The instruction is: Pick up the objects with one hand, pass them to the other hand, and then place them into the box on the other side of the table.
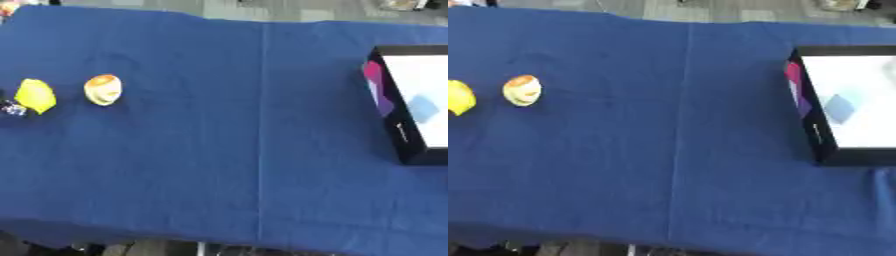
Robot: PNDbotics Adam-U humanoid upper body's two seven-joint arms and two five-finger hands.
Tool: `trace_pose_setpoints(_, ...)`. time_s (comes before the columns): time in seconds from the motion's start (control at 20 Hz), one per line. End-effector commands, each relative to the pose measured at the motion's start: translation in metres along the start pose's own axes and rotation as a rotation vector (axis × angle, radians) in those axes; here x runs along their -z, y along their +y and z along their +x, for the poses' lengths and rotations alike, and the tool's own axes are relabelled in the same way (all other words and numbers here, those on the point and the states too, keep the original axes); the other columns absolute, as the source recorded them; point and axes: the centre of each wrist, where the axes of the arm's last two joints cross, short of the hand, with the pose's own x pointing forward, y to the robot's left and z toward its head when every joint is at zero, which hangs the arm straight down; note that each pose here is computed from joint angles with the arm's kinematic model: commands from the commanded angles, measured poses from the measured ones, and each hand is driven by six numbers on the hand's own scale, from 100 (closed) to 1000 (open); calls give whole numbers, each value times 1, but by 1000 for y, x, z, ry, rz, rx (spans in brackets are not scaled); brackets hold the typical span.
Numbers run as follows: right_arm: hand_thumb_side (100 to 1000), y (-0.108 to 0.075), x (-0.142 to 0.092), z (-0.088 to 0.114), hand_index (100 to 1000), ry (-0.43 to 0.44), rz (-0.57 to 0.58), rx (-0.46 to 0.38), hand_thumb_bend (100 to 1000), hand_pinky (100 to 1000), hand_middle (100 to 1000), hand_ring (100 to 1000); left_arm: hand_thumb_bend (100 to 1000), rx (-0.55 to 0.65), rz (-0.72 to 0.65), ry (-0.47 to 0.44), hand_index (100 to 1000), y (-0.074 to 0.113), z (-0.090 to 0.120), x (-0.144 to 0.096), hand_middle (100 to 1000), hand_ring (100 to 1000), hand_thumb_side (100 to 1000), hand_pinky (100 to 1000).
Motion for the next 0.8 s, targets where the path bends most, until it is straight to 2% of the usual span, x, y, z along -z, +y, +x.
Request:
trace_pose_setpoints(0.05,460,-8,3,8,1000,-8,8,-38,100,883,1000,1000,679,-21,59,-11,756,14,-1,-6,720,801,365,793)
trace_pose_setpoints(0.35,461,-6,2,4,1000,4,16,-42,100,882,1000,1000,611,-43,80,-47,735,11,5,-5,705,789,267,784)
trace_pose_setpoints(0.45,464,-6,3,4,1000,4,19,-43,100,882,1000,1000,571,-46,78,-48,712,10,6,-4,697,787,260,782)
trace_pose_setpoints(0.7,467,-6,2,4,1000,6,20,-44,100,885,1000,1000,468,-34,51,-34,650,8,7,-2,677,777,121,766)
trace_pose_setpoints(0.8,467,-6,2,3,1000,7,22,-44,100,886,1000,1000,422,-34,50,-26,632,8,7,-2,670,771,100,760)
